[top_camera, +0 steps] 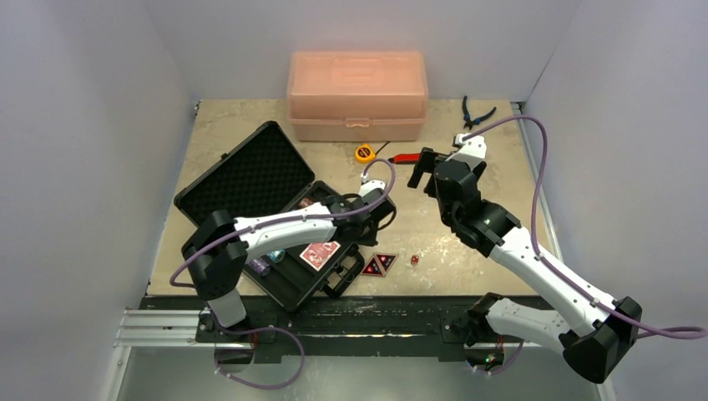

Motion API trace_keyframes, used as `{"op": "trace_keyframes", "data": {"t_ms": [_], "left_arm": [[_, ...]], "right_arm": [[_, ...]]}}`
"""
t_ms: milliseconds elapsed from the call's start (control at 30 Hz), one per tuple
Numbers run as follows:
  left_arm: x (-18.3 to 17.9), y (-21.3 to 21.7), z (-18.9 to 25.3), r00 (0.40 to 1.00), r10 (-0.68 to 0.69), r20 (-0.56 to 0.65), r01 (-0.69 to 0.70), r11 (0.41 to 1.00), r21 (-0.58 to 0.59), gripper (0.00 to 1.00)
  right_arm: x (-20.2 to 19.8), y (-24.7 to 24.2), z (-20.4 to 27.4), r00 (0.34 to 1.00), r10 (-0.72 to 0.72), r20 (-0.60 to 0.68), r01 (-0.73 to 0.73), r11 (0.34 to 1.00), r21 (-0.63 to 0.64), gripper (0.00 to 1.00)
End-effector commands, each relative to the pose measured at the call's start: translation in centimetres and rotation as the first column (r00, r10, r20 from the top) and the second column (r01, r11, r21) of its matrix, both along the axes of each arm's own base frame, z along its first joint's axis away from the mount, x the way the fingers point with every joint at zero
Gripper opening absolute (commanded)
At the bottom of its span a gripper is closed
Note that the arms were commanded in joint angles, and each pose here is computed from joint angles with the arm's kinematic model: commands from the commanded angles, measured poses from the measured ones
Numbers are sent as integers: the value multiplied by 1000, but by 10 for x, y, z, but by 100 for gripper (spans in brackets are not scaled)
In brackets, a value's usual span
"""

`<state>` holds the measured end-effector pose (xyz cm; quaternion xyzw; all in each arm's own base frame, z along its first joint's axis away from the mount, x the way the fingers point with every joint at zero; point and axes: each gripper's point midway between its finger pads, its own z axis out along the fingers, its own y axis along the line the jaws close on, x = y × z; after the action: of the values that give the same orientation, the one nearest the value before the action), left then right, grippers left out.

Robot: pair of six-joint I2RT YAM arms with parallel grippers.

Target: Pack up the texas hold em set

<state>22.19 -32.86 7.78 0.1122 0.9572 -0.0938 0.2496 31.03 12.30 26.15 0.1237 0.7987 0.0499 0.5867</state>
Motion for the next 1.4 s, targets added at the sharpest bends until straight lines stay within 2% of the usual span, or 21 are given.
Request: {"op": "trace_keyframes", "data": {"t_ms": [0,167,333,400,467,533,700,933,1167,1367], "left_arm": [[11,0,30,993,7,114,1,997,-72,0],[10,10,44,985,30,169,-9,993,-121,0],[10,31,73,959,104,264,-44,974,-224,0],[11,43,80,948,141,284,-78,972,-224,0],[12,67,80,926,255,279,-206,959,-194,0],[14,84,83,905,289,312,-253,956,-151,0],[10,86,88,921,204,331,-175,978,-117,0],[-5,91,93,912,216,348,-110,948,-300,0],[-16,104,88,929,191,318,-109,960,-256,0],[-32,139,76,926,278,256,-232,952,-198,0]], "right_arm": [[3,-4,15,999,-34,42,33,999,7,99],[4,-4,14,999,-36,39,36,999,3,99],[5,-5,12,998,-45,35,45,999,-6,99],[5,-5,11,998,-48,35,48,999,-6,99],[6,-5,10,998,-49,33,49,999,-8,99],[6,-5,10,998,-49,31,50,999,-10,99],[6,-5,8,998,-51,28,51,999,-13,99],[7,-7,8,998,-61,30,62,998,-20,99],[6,-9,10,997,-67,35,68,997,-21,99],[5,-14,13,995,-90,46,91,996,-26,99]]}}
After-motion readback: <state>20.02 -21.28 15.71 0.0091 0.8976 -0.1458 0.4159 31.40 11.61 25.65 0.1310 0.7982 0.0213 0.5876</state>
